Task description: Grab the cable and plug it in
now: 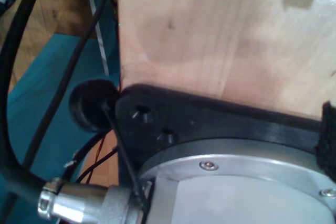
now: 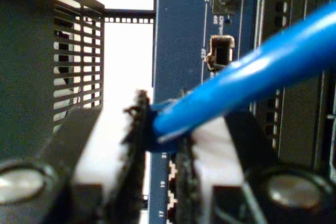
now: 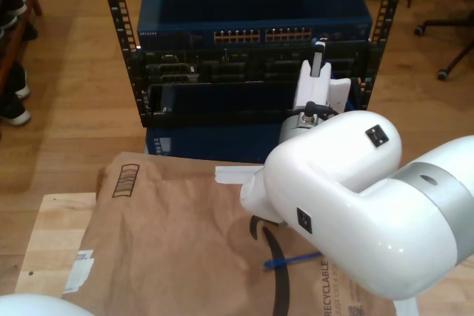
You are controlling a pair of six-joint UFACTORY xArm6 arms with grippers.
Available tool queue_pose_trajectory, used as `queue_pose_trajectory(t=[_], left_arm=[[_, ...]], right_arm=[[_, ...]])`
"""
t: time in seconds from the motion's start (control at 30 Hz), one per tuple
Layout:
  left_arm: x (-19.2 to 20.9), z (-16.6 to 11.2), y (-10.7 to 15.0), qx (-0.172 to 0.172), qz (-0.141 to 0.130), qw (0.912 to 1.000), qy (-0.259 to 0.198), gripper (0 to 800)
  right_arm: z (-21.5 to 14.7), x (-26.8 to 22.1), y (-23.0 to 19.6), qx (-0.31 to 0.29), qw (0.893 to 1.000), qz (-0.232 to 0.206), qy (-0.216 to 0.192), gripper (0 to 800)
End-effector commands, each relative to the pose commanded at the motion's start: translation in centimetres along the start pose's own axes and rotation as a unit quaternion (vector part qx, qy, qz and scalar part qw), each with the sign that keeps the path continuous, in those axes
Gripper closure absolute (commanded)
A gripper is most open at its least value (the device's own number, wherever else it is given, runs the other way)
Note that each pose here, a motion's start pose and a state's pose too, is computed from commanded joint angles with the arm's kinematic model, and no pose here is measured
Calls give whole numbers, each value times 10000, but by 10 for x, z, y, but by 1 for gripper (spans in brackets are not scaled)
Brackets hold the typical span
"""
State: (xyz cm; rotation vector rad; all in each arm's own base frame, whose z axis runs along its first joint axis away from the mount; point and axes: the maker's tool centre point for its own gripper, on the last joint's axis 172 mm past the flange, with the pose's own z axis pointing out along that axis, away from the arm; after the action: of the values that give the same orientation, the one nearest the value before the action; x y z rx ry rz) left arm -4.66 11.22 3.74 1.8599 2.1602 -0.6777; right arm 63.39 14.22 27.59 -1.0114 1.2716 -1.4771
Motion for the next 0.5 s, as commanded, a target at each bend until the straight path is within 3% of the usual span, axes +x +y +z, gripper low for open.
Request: queue_pose_trajectory(t=[0.5], left_arm=[[0,0,0,0,0,10000,0,0]], right_arm=[[13,0,1,111,9999,99,-2,800]])
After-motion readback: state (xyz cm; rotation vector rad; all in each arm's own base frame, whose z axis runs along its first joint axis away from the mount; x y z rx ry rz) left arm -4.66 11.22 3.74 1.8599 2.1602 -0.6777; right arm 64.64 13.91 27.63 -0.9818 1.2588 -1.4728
